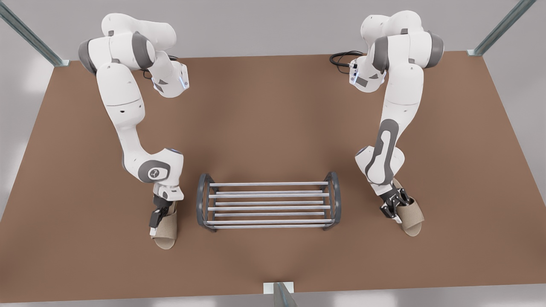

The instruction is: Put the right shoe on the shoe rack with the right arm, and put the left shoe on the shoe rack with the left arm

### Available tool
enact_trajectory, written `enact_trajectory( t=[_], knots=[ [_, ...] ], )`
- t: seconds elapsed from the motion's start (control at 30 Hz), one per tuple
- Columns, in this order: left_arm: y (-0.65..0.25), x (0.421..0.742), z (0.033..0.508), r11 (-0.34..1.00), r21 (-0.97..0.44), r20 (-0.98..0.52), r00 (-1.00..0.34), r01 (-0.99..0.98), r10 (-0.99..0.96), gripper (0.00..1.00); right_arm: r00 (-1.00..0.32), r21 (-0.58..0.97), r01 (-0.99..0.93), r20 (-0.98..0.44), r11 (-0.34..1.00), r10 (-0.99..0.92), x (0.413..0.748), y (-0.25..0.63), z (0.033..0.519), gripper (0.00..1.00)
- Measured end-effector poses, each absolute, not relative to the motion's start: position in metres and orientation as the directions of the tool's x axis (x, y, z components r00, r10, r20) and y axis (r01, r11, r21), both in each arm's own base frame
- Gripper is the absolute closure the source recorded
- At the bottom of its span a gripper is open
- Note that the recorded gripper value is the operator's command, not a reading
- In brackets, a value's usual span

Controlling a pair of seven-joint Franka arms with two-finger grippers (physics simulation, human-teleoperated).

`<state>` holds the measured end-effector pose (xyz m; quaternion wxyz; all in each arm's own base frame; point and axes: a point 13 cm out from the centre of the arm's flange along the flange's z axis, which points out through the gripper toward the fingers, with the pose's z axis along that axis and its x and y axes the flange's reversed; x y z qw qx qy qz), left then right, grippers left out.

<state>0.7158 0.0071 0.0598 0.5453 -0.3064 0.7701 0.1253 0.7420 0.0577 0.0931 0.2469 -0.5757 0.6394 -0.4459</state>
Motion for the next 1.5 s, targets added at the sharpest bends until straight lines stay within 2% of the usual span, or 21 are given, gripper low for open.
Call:
enact_trajectory(
  t=[0.03, 0.13, 0.2, 0.27, 0.37, 0.53, 0.6, 0.67, 0.77, 0.87, 0.93, 1.0, 1.13, 1.2, 1.33, 1.5],
  knots=[
    [0.007, 0.716, 0.059, 0.782, -0.141, -0.916, -0.220, -0.608, -0.336, 0.56, -0.217, -0.856, -0.514, 0.195, -0.058, -0.956, 0.743, 0.058, 0.093, 0.10],
    [0.004, 0.716, 0.063, 0.783, -0.148, -0.913, -0.220, -0.605, -0.342, 0.66, -0.224, -0.858, -0.512, 0.189, -0.050, -0.956, 0.743, 0.057, 0.091, 0.17],
    [0.002, 0.717, 0.069, 0.782, -0.157, -0.911, -0.218, -0.603, -0.350, 0.77, -0.227, -0.857, -0.514, 0.186, -0.045, -0.956, 0.742, 0.056, 0.086, 0.23],
    [0.000, 0.719, 0.078, 0.780, -0.171, -0.908, -0.211, -0.602, -0.362, 0.79, -0.230, -0.855, -0.517, 0.185, -0.041, -0.955, 0.741, 0.055, 0.081, 0.38],
    [0.000, 0.721, 0.104, 0.773, -0.203, -0.903, -0.190, -0.601, -0.386, 0.79, -0.234, -0.856, -0.516, 0.181, -0.036, -0.955, 0.741, 0.055, 0.079, 0.45],
    [0.010, 0.739, 0.237, 0.729, -0.366, -0.879, -0.042, -0.578, -0.475, 0.79, -0.240, -0.860, -0.509, 0.172, -0.027, -0.955, 0.742, 0.056, 0.082, 0.61],
    [-0.039, 0.747, 0.305, 0.707, -0.488, -0.829, 0.018, -0.512, -0.559, 0.79, -0.244, -0.864, -0.504, 0.164, -0.020, -0.956, 0.744, 0.055, 0.087, 0.65],
    [-0.126, 0.749, 0.370, 0.687, -0.605, -0.759, 0.033, -0.402, -0.650, 0.79, -0.249, -0.870, -0.494, 0.153, -0.010, -0.956, 0.745, 0.054, 0.098, 0.68],
    [-0.244, 0.724, 0.450, 0.623, -0.736, -0.647, 0.000, -0.265, -0.763, 0.79, -0.255, -0.886, -0.464, 0.114, 0.018, -0.960, 0.749, 0.056, 0.137, 0.71],
    [-0.339, 0.688, 0.487, 0.554, -0.809, -0.550, -0.077, -0.195, -0.831, 0.79, -0.251, -0.911, -0.408, 0.048, 0.060, -0.967, 0.752, 0.059, 0.212, 0.73],
    [-0.395, 0.664, 0.485, 0.512, -0.837, -0.494, -0.138, -0.191, -0.859, 0.79, -0.237, -0.925, -0.370, 0.005, 0.086, -0.971, 0.753, 0.062, 0.263, 0.73],
    [-0.430, 0.651, 0.459, 0.502, -0.837, -0.470, -0.184, -0.219, -0.863, 0.79, -0.219, -0.933, -0.345, -0.029, 0.105, -0.975, 0.752, 0.066, 0.300, 0.73],
    [-0.446, 0.649, 0.387, 0.530, -0.795, -0.480, -0.228, -0.295, -0.847, 0.79, -0.166, -0.942, -0.312, -0.074, 0.123, -0.983, 0.755, 0.080, 0.357, 0.73],
    [-0.451, 0.650, 0.358, 0.563, -0.766, -0.503, -0.255, -0.312, -0.826, 0.79, -0.110, -0.954, -0.295, -0.028, 0.060, -0.994, 0.756, 0.089, 0.378, 0.73],
    [-0.452, 0.663, 0.310, 0.680, -0.684, -0.607, -0.312, -0.264, -0.731, 0.79, -0.031, -0.956, -0.287, 0.074, -0.062, -0.997, 0.750, 0.094, 0.390, 0.73],
    [-0.444, 0.673, 0.271, 0.774, -0.595, -0.694, -0.347, -0.217, -0.631, 0.79, 0.008, -0.949, -0.296, 0.107, -0.105, -0.994, 0.745, 0.107, 0.385, 0.73]
  ],
)
